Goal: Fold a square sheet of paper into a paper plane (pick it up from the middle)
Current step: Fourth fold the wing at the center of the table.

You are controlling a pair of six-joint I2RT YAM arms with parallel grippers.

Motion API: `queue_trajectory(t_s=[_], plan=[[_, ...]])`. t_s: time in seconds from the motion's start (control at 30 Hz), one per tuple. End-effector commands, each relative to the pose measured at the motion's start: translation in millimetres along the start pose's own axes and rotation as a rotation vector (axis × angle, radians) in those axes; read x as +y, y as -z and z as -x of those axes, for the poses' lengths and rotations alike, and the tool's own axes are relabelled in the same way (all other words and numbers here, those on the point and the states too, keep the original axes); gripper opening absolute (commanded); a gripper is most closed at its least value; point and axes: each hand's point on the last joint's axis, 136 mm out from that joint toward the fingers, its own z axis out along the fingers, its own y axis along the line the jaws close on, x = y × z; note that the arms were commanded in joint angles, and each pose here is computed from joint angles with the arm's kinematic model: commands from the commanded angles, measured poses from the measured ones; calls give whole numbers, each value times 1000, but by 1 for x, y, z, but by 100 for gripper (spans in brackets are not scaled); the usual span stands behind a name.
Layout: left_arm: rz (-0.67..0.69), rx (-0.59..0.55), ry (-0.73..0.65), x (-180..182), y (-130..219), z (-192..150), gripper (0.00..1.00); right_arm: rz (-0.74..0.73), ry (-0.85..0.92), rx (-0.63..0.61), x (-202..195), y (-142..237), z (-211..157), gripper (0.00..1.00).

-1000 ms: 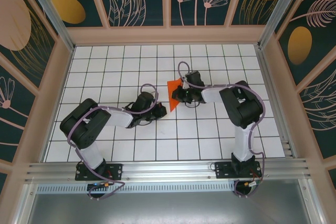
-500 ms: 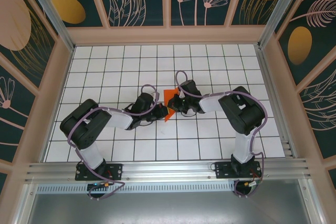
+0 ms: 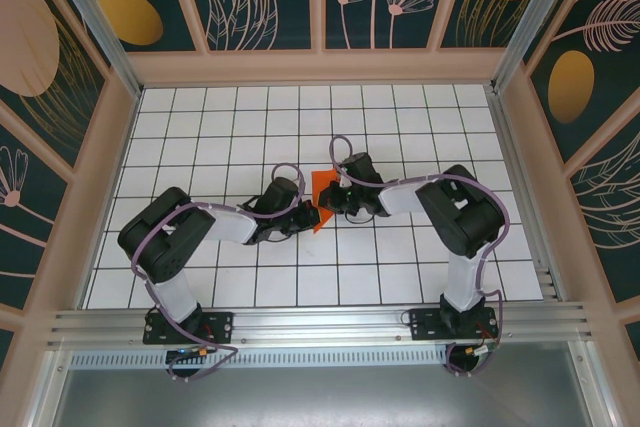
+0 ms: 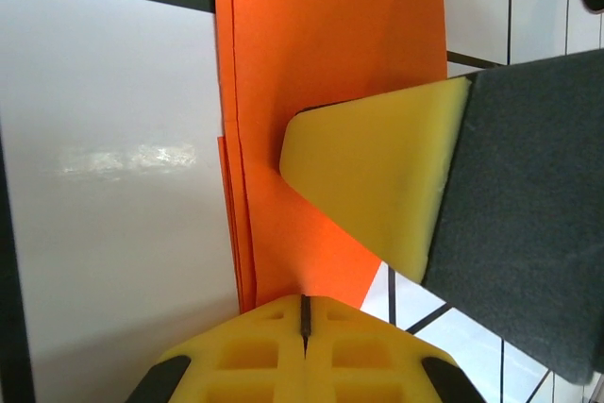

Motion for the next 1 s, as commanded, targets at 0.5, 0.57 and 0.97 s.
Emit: queue_trajectory(t_s=[0.5,0.57,0.97], plan=[[190,37,10,48,0,-20,0,-77,-125,84,-27,-12,-32,1],[200,42,13,51,1,-22,0,-101,-112,61,-31,-12,-22,1],[272,163,16,81,1,-53,0,-70,4,-66,-39,-3,70,2]])
